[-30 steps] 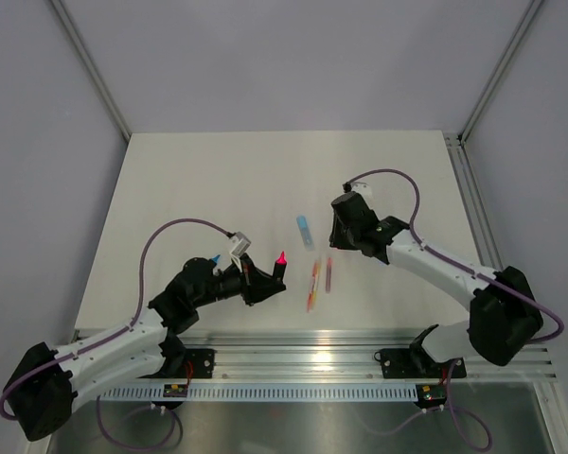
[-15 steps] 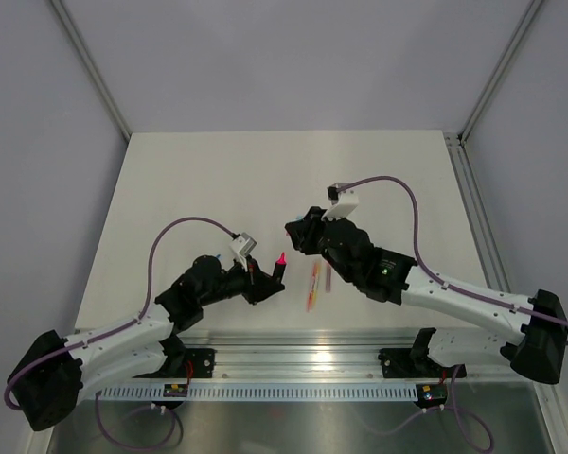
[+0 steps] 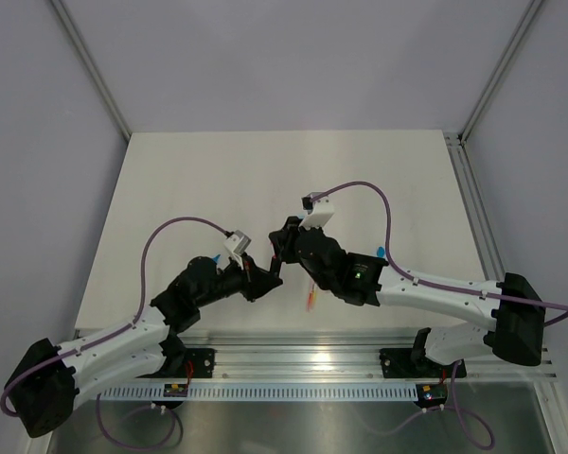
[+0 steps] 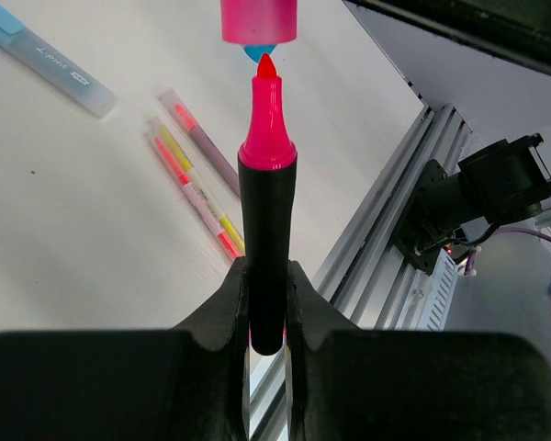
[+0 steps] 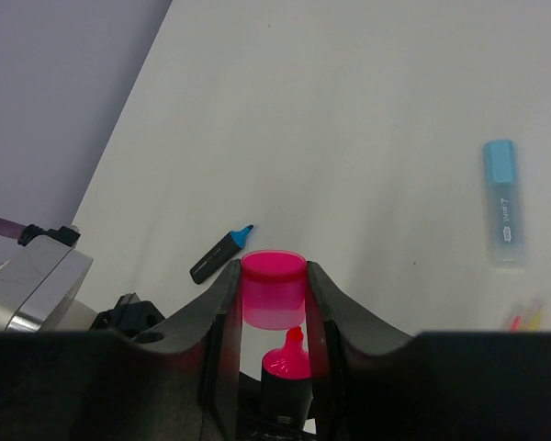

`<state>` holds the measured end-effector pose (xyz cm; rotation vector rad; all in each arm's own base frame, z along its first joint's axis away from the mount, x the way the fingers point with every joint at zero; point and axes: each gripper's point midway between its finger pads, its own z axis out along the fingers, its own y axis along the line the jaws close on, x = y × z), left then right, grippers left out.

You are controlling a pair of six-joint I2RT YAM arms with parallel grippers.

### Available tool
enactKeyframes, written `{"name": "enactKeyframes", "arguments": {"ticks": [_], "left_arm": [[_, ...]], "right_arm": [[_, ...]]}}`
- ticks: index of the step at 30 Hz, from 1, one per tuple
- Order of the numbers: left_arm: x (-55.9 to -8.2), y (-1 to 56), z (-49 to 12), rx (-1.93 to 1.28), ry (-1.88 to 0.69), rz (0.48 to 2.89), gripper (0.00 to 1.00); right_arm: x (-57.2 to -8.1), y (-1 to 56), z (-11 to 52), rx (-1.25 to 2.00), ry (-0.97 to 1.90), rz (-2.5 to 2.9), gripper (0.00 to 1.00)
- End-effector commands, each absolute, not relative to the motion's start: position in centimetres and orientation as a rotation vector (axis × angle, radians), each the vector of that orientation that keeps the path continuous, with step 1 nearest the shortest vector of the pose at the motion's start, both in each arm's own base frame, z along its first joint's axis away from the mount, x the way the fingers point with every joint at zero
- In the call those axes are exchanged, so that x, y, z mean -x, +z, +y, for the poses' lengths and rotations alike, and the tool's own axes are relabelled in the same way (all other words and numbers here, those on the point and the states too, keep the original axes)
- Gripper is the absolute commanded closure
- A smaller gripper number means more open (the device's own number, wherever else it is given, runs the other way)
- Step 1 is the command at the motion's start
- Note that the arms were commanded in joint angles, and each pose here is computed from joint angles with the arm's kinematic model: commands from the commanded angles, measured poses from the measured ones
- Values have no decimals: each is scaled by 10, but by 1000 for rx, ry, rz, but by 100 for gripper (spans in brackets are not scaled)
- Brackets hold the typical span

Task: Insert the pens into the pen caps
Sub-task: Insert the pen cap onto the pen.

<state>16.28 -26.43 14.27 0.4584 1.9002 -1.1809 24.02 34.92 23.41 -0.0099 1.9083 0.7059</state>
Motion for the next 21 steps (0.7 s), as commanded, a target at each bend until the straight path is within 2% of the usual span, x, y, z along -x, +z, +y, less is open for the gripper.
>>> {"name": "enactKeyframes", "arguments": {"ticks": [1, 21], "left_arm": [[-173, 171, -267, -452, -1166, 1801, 100], [-178, 171, -261, -420, -1125, 1795, 100]], "right_arm": [[-246, 259, 348, -77, 733, 1845, 75], [-244, 245, 353, -75, 721, 1888, 75]]}}
